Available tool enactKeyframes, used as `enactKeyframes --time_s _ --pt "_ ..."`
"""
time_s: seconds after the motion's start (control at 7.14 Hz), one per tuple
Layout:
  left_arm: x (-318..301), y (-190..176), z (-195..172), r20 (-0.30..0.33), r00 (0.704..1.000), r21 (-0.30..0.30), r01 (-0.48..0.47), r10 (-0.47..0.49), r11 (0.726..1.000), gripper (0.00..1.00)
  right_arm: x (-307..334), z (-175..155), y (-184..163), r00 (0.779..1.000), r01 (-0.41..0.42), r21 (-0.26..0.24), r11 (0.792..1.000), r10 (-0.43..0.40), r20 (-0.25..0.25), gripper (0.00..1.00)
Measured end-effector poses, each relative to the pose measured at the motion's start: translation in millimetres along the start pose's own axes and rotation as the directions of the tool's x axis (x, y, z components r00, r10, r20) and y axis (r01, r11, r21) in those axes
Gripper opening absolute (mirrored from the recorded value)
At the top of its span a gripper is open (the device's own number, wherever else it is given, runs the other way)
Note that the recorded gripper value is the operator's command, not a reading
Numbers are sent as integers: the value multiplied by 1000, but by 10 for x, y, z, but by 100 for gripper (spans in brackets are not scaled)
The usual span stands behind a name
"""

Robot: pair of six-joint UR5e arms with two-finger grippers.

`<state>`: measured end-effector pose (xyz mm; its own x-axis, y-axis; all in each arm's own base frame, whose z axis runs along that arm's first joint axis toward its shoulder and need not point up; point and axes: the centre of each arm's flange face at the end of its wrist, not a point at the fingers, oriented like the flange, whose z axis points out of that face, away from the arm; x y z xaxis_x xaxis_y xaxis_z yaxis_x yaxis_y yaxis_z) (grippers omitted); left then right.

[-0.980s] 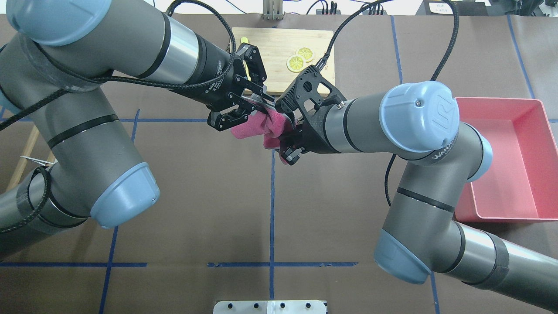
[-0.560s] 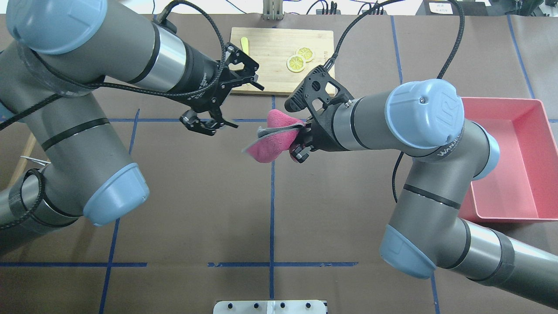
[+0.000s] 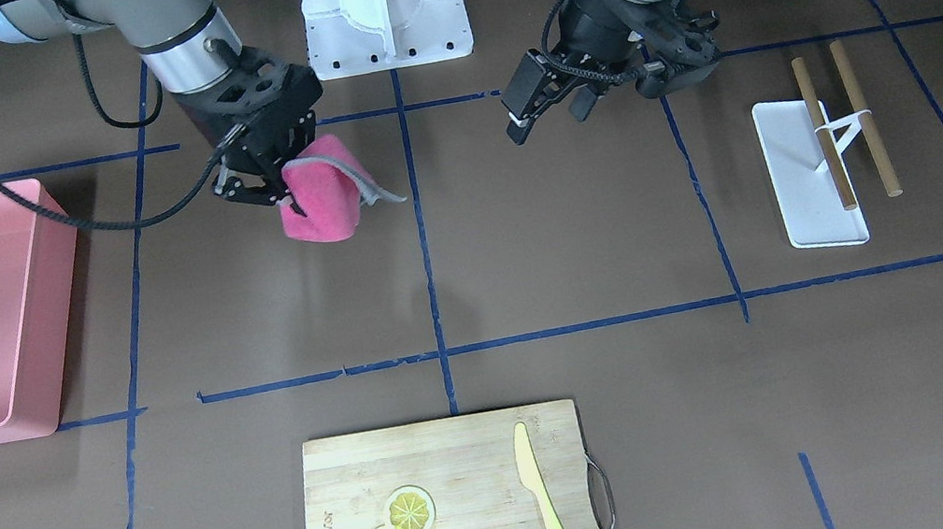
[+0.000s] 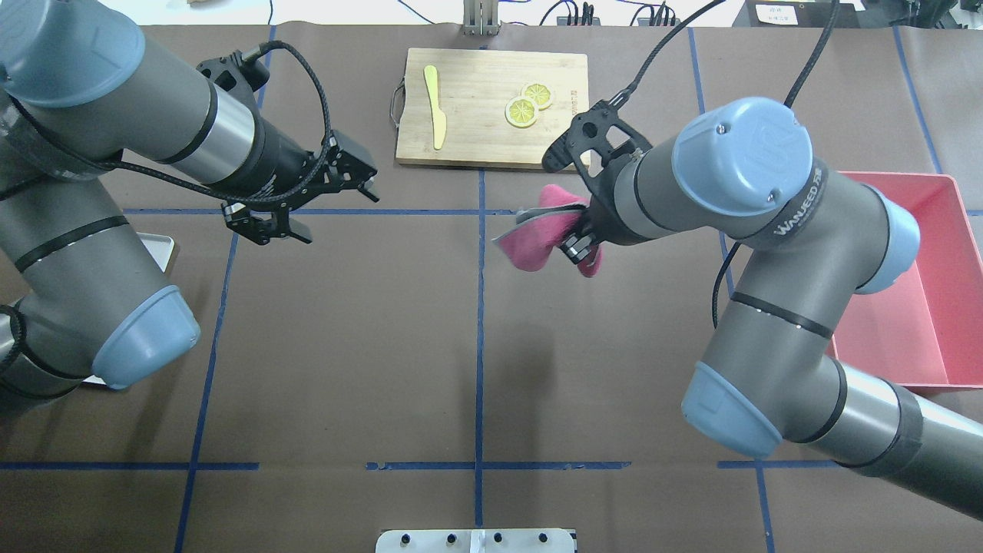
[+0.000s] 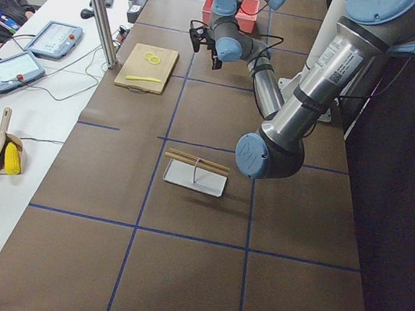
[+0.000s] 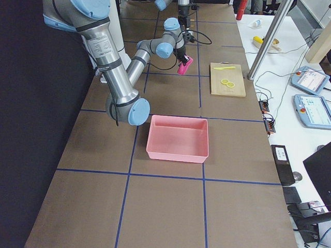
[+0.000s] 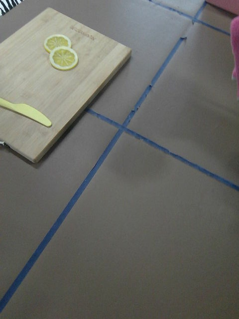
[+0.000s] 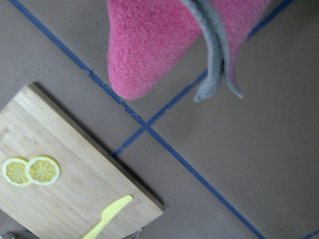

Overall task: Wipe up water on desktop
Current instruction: 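Withdraw the left arm toward the white tray while the right gripper holds the cloth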

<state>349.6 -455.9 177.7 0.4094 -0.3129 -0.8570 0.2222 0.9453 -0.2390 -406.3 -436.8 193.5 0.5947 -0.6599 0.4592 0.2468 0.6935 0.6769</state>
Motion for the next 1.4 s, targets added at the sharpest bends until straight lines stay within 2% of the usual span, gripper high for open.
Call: enactKeyframes --time_s 0.14,0.28,0.42,0.7,0.84,0.98,1.12,1.26,1.4 --pt "-146 -4 1 93 983 -24 -158 160 987 100 108 19 14 998 -63 -38 997 61 -31 0" --pt "-399 -60 -19 167 937 -67 -301 308 951 100 153 38 34 992 -122 -65 990 119 -46 0" --pt "-764 -195 -103 211 884 -101 -404 416 909 100 179 58 57 987 -156 -93 983 151 -55 0" --pt "-1740 -654 -499 283 786 -139 -533 550 834 100 220 86 93 982 -184 -133 974 176 -72 0" --pt "-2266 -922 -775 322 756 -146 -555 570 819 100 236 97 105 980 -193 -145 971 183 -78 0" --pt "-2816 -1126 -996 352 753 -157 -539 557 828 100 250 111 120 978 -202 -157 967 190 -86 0" --pt "-3351 -1262 -1122 371 776 -166 -485 510 859 100 259 123 134 976 -209 -169 963 195 -95 0" --pt "-3806 -1399 -1249 375 815 -154 -415 442 896 100 267 133 145 975 -212 -176 961 197 -99 0" --pt "-4252 -1556 -1373 333 857 -133 -369 393 920 100 274 143 152 973 -220 -181 959 204 -103 0"
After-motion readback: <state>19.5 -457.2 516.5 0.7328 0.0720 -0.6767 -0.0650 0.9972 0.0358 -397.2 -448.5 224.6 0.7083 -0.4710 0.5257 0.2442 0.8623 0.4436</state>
